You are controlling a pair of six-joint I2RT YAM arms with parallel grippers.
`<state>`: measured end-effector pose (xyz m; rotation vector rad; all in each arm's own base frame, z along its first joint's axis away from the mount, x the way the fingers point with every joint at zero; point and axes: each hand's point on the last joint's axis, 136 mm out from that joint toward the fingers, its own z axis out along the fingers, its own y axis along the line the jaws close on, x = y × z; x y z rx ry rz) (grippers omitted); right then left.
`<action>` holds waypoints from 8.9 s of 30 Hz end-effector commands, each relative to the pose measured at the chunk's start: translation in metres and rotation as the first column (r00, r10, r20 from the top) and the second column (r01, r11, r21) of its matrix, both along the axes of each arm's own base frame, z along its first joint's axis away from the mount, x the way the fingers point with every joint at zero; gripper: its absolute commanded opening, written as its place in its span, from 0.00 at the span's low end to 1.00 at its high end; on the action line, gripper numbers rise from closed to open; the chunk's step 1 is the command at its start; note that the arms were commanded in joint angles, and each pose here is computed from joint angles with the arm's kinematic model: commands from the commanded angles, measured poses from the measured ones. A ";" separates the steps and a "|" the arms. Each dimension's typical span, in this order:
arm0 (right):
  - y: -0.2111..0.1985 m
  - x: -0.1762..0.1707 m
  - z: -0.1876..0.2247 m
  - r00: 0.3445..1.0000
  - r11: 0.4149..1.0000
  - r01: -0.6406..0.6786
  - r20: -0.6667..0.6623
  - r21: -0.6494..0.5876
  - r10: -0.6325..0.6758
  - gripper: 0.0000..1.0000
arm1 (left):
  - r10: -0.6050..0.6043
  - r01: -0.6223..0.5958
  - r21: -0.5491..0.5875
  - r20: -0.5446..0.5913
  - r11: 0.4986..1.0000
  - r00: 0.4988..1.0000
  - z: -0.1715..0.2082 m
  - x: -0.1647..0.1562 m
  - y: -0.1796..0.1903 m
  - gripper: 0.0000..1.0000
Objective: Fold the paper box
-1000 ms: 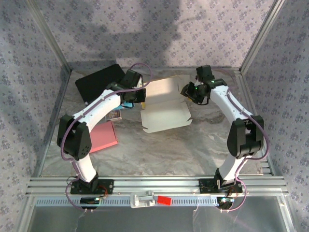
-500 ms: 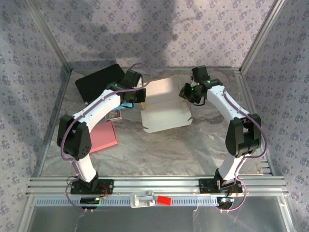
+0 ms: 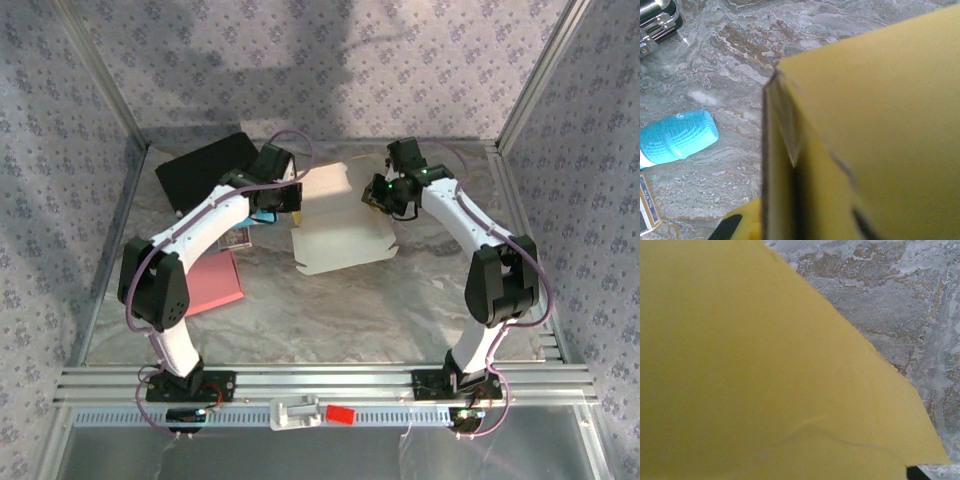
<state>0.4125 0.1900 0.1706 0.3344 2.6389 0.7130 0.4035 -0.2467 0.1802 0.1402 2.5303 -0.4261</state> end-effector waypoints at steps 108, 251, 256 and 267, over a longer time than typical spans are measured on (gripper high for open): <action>0.005 0.021 0.148 0.746 0.859 -0.381 0.436 -0.340 0.504 0.44 | -0.431 0.439 -0.370 0.110 0.819 0.896 0.058 0.042 -0.047 0.00; -0.077 0.061 0.093 0.985 0.582 0.130 0.170 -0.803 0.015 0.00 | -0.357 0.325 -0.367 -0.020 0.872 0.934 0.054 0.042 -0.070 0.00; -0.067 0.071 0.112 0.969 0.752 0.120 0.242 -0.649 0.053 0.22 | -0.361 0.327 -0.367 -0.024 0.871 0.932 0.053 0.041 -0.070 0.00; -0.078 0.078 0.116 0.971 0.764 0.127 0.238 -0.632 0.036 0.25 | -0.367 0.332 -0.370 -0.024 0.867 0.930 0.052 0.043 -0.072 0.00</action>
